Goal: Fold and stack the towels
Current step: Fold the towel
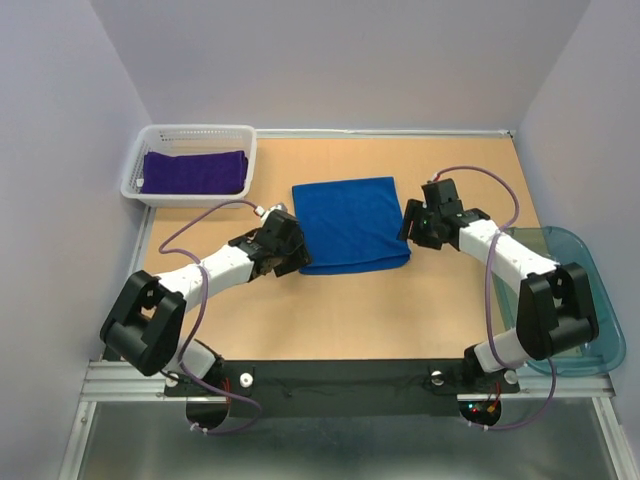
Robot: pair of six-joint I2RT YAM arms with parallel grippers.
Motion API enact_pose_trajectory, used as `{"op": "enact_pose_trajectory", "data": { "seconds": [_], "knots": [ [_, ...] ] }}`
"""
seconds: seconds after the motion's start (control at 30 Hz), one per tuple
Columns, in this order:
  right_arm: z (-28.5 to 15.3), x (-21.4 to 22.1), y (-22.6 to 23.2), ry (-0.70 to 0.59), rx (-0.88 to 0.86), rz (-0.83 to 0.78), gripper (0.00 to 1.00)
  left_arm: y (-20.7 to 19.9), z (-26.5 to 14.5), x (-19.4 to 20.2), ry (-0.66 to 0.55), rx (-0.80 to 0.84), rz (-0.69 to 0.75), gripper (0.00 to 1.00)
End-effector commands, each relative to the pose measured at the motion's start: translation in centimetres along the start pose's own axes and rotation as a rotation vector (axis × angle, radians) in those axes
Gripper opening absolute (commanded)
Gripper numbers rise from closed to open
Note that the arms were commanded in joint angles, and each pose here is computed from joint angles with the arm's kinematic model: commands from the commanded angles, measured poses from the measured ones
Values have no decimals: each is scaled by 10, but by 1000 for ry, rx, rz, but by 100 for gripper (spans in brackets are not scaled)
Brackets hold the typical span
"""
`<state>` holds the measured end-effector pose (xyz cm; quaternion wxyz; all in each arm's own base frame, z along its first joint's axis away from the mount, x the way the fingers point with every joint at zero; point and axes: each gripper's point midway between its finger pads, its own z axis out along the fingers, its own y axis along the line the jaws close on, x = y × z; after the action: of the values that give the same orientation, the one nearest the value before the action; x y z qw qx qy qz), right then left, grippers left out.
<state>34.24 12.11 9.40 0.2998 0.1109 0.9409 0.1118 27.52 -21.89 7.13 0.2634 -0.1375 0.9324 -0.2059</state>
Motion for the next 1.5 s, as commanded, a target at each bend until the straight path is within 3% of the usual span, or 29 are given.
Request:
{"op": "enact_pose_trajectory", "data": {
  "seconds": [0.0, 0.2, 0.6, 0.77, 1.07, 1.33, 1.47],
  "knots": [
    [-2, 6, -5, -34, -18, 52, 64, -20, 0, -10, -49, 68, -80, 58],
    [-8, 19, -8, -36, -41, 68, 64, -19, 13, -14, -68, 41, -110, 50],
    [-4, 17, -18, -60, -4, 81, 64, -6, 31, -2, -27, -23, -104, 50],
    [8, 14, -29, -54, 17, 139, 62, -11, 38, -2, -19, -24, -89, 41],
    [27, 21, -29, -17, -26, 233, 59, -11, 41, -3, -17, -29, -84, 38],
    [44, 27, -32, -4, -32, 312, 51, -9, 34, -5, -30, -32, -80, 11],
    [53, 35, -39, 14, -10, 337, 47, -11, 31, -8, -39, -27, -78, 4]
  ]
}}
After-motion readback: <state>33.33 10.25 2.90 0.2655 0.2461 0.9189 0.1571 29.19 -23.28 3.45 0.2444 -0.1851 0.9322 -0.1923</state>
